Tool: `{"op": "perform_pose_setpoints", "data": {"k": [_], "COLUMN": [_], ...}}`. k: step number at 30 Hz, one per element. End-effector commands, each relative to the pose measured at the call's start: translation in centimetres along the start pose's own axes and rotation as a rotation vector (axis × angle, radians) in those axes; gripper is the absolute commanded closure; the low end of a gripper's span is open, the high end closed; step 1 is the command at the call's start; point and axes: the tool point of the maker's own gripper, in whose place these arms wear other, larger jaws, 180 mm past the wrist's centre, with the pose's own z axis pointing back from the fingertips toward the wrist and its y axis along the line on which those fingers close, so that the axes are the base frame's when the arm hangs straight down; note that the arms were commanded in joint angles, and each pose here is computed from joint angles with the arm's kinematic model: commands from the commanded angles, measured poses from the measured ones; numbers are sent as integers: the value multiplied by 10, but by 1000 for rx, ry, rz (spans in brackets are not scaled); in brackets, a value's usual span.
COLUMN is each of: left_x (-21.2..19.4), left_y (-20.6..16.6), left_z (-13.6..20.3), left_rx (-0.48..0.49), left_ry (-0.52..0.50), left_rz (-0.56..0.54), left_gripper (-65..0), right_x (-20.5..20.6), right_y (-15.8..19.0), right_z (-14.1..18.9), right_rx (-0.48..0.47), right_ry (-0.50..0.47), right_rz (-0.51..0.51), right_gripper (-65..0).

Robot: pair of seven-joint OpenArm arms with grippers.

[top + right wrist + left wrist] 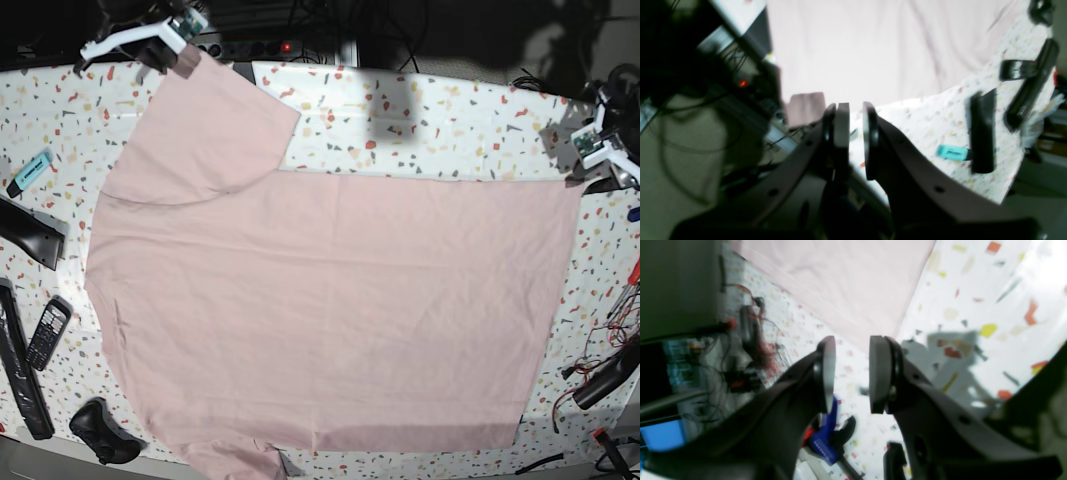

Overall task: Fold the T-shirt properly
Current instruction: 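Move both grippers down to the shirt's shoulder and collar corners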

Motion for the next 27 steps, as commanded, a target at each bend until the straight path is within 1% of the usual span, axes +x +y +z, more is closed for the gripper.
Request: {"op": "perform_pose_setpoints", "data": {"k": [1, 4, 6, 9, 13, 19, 22, 25, 27], "left_x": [0, -8, -11, -14, -20, -39, -44, -53, -57], "left_y": [12, 8, 13, 18, 13, -2, -11, -12, -8], "left_z": [-5, -28, -40, -54, -70, -81, -85, -89, -91], "left_rx": [25, 3, 14, 7, -28, -84, -115, -127, -123], "left_ry": [-6, 23, 31, 40, 62, 122, 119, 147, 159], "left_rz": [-16, -52, -54, -60, -76, -134, -135, -161, -160], "left_gripper": [-164, -164, -164, -165, -166, -166, -166, -166, -166], "right_x": [6, 7, 9, 9, 9, 6, 6, 6, 5], "right_y": [-8, -17, -21, -24, -24, -24, -24, -24, -24], "right_z": [1, -4, -6, -7, -7, -7, -7, -7, -7], "right_rx": [-25, -57, -71, -79, -79, -79, -80, -80, -80], "right_ry": [-19, -12, -14, -14, -11, 5, 4, 5, 7], "right_rz": [7, 8, 7, 7, 7, 7, 7, 7, 6], "right_gripper": [-72, -72, -72, -72, -72, -72, -72, -72, -72]}}
